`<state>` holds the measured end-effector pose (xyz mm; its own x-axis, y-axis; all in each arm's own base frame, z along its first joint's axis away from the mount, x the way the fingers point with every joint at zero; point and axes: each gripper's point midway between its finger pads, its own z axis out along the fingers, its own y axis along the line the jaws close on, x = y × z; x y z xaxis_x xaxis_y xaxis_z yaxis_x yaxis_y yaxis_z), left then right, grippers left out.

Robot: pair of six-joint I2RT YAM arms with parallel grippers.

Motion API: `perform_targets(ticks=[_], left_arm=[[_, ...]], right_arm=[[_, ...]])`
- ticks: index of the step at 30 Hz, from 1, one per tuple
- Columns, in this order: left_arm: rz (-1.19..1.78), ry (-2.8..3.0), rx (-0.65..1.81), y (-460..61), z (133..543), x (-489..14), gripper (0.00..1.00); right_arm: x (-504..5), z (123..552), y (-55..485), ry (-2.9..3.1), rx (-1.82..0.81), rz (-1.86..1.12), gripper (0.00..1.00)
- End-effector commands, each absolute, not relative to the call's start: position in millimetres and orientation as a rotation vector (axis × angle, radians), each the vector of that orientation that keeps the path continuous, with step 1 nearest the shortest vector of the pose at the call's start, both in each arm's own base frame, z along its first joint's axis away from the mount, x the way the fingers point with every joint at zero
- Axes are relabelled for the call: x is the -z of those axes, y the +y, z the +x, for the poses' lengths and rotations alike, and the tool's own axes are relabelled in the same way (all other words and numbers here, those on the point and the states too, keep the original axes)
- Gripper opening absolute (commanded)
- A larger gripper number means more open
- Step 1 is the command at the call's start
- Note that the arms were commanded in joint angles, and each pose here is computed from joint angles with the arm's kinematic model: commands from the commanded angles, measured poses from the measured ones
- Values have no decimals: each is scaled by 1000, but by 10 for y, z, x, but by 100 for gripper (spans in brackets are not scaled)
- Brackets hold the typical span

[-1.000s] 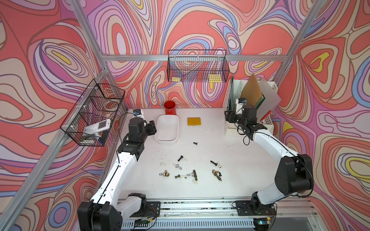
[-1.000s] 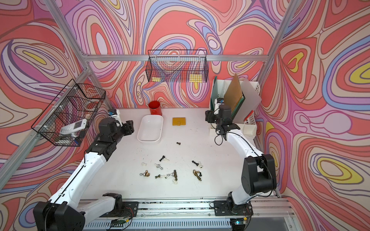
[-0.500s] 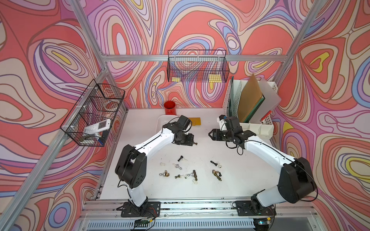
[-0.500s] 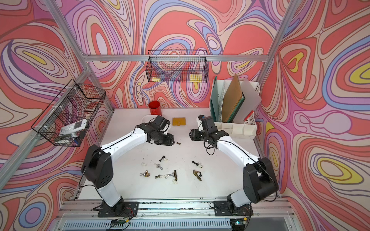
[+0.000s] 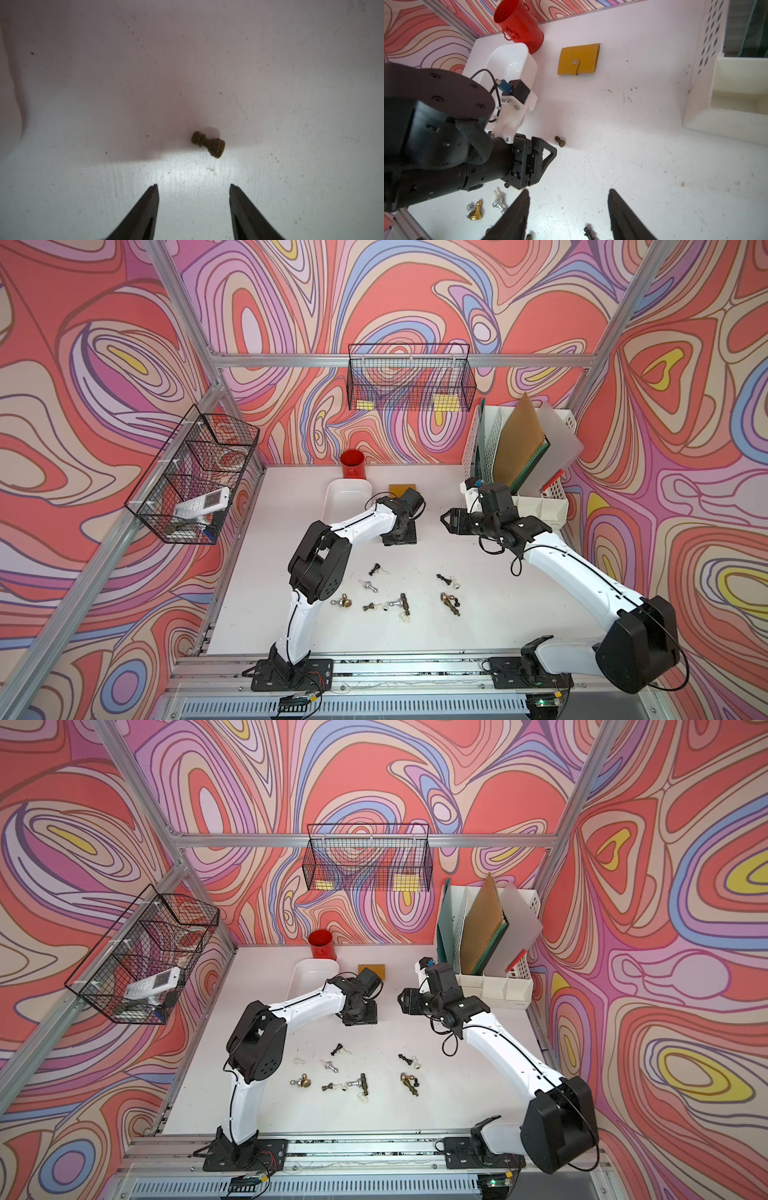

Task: Put the chess pieces into the storage box
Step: Pick up the chess piece at the center of the board.

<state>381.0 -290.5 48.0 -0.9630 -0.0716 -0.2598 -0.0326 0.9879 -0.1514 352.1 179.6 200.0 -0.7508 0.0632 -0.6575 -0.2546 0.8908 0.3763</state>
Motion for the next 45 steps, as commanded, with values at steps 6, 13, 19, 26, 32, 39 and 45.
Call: perform_targets(ticks=[6, 13, 19, 26, 32, 39, 45], left_arm=[[-98, 2899, 216, -3019, 3857, -305, 56], [-54, 2890, 172, -3031, 3945, -246, 56], [11, 2926, 171, -3106, 3924, -147, 49], [114, 2955, 41, -2960, 3861, -33, 43], [248, 2995, 30, -2986, 3815, 50, 44], [355, 3021, 16, -2998, 3786, 128, 42], [417, 3034, -12, -2968, 3755, 226, 46]], right_arm=[[-1778, 3375, 1907, 2414, -694, -165, 61], [-1687, 3331, 1922, 2430, -724, -144, 61], [-1705, 3309, 1884, 2419, -710, -133, 60], [-1685, 3307, 1861, 2410, -698, -125, 61], [-1634, 3321, 1895, 2427, -714, -129, 60], [-1626, 3305, 1891, 2433, -714, -130, 61], [-1618, 3293, 1883, 2435, -713, -125, 60]])
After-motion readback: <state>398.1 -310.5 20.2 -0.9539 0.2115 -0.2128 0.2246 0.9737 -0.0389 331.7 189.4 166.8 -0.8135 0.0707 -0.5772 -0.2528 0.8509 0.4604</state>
